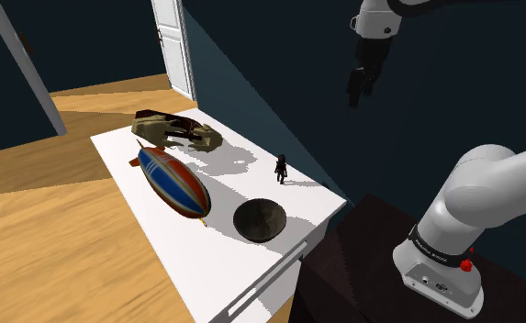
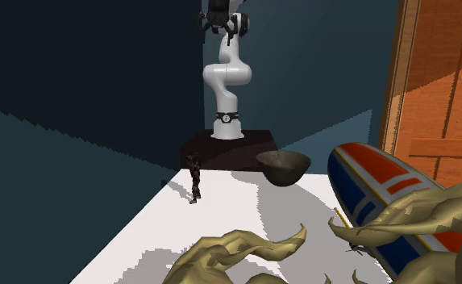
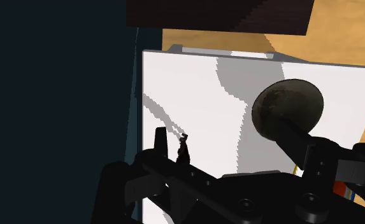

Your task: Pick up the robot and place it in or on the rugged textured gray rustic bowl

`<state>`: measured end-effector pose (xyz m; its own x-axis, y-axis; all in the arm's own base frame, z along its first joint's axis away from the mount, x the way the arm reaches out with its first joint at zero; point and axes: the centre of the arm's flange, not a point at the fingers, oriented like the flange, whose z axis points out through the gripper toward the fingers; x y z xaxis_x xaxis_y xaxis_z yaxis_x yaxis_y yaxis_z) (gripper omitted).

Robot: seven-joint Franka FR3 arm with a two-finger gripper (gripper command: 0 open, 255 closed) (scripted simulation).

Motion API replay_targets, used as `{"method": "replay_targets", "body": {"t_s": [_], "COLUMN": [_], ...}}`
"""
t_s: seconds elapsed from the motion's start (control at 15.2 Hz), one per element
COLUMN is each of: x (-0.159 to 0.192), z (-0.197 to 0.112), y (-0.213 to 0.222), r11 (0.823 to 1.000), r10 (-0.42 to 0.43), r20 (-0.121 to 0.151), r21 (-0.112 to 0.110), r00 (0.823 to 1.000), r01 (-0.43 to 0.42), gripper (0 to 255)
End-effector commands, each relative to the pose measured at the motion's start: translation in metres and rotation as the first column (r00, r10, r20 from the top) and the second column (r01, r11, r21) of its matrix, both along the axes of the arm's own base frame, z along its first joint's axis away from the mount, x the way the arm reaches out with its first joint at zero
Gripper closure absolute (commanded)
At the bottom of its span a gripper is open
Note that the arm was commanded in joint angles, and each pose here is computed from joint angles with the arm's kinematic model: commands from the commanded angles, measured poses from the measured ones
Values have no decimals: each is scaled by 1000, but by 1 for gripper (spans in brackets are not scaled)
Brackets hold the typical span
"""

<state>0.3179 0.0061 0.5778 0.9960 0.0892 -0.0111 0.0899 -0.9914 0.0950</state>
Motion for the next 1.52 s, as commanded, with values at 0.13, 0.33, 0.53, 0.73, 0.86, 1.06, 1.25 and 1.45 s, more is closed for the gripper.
{"method": "replay_targets", "body": {"t_s": [0.13,0.33,0.53,0.73,0.86,1.06,1.25,1.45], "x": [14,36,57,79,94,116,138,161], "z": [-22,-54,-86,-118,-139,-172,-203,-235], "y": [-4,-10,-16,-22,-25,-30,-35,-40], "r11": [1000,1000,999,999,998,997,996,995], "r10": [-3,-9,-14,-19,-23,-28,-34,-39], "r20": [4,10,16,22,26,32,37,43], "r21": [9,21,34,47,56,69,81,94], "r00": [1000,1000,1000,1000,999,999,999,998], "r01": [3,8,13,18,21,26,31,35], "gripper": [0,0,0,0,0,0,0,0]}}
